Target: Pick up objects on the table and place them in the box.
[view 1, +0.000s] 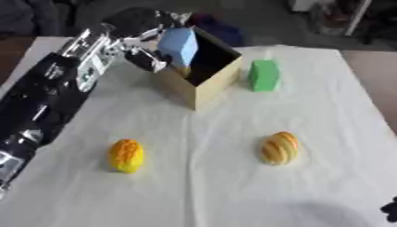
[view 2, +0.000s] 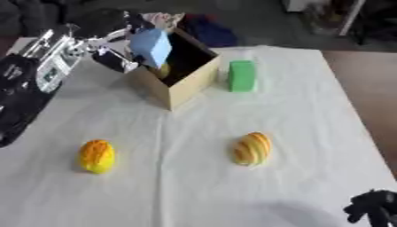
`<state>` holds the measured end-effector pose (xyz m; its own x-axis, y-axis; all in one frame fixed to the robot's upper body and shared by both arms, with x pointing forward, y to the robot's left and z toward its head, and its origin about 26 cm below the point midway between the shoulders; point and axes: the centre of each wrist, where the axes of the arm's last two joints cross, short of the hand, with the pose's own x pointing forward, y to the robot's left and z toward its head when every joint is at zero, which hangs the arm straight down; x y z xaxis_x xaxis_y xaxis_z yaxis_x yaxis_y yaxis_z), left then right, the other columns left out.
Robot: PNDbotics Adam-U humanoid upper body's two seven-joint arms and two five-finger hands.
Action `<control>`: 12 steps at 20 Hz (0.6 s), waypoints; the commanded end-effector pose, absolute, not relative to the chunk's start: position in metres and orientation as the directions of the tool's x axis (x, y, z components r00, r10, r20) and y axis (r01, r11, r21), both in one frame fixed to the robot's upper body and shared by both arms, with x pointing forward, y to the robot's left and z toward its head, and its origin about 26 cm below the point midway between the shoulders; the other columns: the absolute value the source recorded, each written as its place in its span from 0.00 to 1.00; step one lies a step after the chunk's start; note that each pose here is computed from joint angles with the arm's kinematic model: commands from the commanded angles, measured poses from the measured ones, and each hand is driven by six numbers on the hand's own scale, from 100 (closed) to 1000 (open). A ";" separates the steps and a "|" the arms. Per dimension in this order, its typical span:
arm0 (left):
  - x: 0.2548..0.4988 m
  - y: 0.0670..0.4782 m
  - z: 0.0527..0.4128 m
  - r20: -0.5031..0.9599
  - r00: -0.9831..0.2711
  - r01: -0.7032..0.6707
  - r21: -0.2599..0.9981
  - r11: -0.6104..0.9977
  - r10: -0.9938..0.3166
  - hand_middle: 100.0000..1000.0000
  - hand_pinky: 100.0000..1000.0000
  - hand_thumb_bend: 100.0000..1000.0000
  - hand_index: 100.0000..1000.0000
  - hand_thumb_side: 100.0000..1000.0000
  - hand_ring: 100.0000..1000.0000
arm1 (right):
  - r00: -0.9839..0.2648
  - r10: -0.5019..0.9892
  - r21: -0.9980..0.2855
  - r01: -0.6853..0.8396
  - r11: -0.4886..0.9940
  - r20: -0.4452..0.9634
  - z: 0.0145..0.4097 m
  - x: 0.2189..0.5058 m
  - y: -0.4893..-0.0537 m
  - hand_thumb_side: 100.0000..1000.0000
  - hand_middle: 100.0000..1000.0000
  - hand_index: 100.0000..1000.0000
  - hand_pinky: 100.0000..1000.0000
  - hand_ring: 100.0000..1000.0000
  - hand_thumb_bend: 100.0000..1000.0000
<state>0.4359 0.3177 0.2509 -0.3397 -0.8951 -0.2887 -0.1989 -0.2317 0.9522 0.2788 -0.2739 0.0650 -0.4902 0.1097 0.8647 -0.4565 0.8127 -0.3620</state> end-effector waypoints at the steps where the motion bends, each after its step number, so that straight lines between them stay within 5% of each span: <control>1: 0.441 0.316 0.256 -0.316 -0.316 -0.253 0.937 -0.242 -0.895 0.62 0.77 0.00 0.83 0.18 0.68 | -0.508 0.103 -0.370 -0.459 0.808 0.855 0.071 0.279 -0.274 0.53 0.39 0.60 0.58 0.43 0.00; 12: 0.442 0.307 0.247 -0.324 -0.353 -0.250 0.937 -0.245 -0.878 0.88 0.86 0.03 0.98 0.17 0.84 | -0.510 0.100 -0.369 -0.460 0.808 0.854 0.072 0.280 -0.273 0.53 0.39 0.60 0.58 0.43 0.00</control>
